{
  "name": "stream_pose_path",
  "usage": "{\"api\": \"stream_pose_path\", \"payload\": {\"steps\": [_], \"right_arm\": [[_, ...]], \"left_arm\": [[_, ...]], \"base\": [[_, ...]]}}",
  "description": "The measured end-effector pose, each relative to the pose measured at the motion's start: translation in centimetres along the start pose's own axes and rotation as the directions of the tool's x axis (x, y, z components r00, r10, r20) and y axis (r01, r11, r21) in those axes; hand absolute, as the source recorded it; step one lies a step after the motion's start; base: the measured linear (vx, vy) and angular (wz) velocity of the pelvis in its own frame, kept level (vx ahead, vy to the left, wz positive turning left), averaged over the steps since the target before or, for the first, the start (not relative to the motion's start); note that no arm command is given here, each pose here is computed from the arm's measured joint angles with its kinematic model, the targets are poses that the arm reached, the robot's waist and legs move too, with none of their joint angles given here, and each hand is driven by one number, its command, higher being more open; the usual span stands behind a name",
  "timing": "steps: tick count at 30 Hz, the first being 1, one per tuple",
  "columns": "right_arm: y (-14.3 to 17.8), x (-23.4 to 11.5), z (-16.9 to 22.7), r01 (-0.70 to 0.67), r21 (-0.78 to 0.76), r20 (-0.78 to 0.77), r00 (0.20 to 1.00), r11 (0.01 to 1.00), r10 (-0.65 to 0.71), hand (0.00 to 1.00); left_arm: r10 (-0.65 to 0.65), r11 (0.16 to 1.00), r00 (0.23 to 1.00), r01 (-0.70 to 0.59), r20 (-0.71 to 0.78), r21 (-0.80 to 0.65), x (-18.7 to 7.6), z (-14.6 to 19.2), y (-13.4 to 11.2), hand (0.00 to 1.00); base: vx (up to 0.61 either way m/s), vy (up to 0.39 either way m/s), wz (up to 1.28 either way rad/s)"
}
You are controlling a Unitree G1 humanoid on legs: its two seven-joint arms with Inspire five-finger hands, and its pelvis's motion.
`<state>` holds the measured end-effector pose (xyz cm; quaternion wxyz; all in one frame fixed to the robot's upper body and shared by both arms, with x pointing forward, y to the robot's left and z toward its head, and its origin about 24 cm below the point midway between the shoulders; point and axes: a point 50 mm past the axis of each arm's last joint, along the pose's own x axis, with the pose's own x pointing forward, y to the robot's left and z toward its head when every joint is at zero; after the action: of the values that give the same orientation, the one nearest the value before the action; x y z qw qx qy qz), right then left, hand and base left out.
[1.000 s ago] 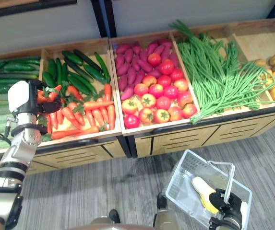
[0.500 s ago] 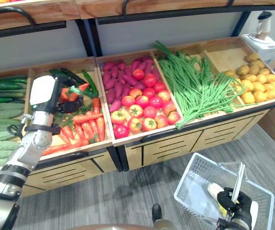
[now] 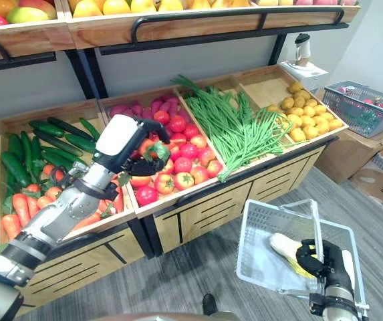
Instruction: Pick vegetable in the basket
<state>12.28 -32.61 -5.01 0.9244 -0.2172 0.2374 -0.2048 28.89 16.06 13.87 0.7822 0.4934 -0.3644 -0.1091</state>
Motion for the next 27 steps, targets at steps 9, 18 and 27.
{"api": "stream_pose_path", "payload": {"steps": [9, 18, 27], "right_arm": [[1.3, 0.5, 2.6, -0.216, -0.153, 0.096, 0.968, 0.964, 0.232, 0.0], [0.7, 1.1, 6.7, -0.26, -0.327, 0.231, 0.91, 0.909, 0.344, 0.0], [-1.5, 1.5, 10.7, -0.192, -0.48, 0.363, 0.845, 0.856, 0.393, 0.0]], "left_arm": [[-0.109, 0.989, 0.983, 0.122, 0.145, -0.088, -0.1, 3.3, -2.3, 0.0], [-0.157, 0.964, 0.942, 0.21, 0.296, -0.16, -0.4, 7.1, -3.7, 0.0], [-0.24, 0.916, 0.896, 0.336, 0.374, -0.217, -1.3, 9.5, -6.1, 0.0]], "base": [[0.02, 0.008, -0.19], [0.02, 0.002, -0.28], [0.0, -0.013, -0.2]]}}
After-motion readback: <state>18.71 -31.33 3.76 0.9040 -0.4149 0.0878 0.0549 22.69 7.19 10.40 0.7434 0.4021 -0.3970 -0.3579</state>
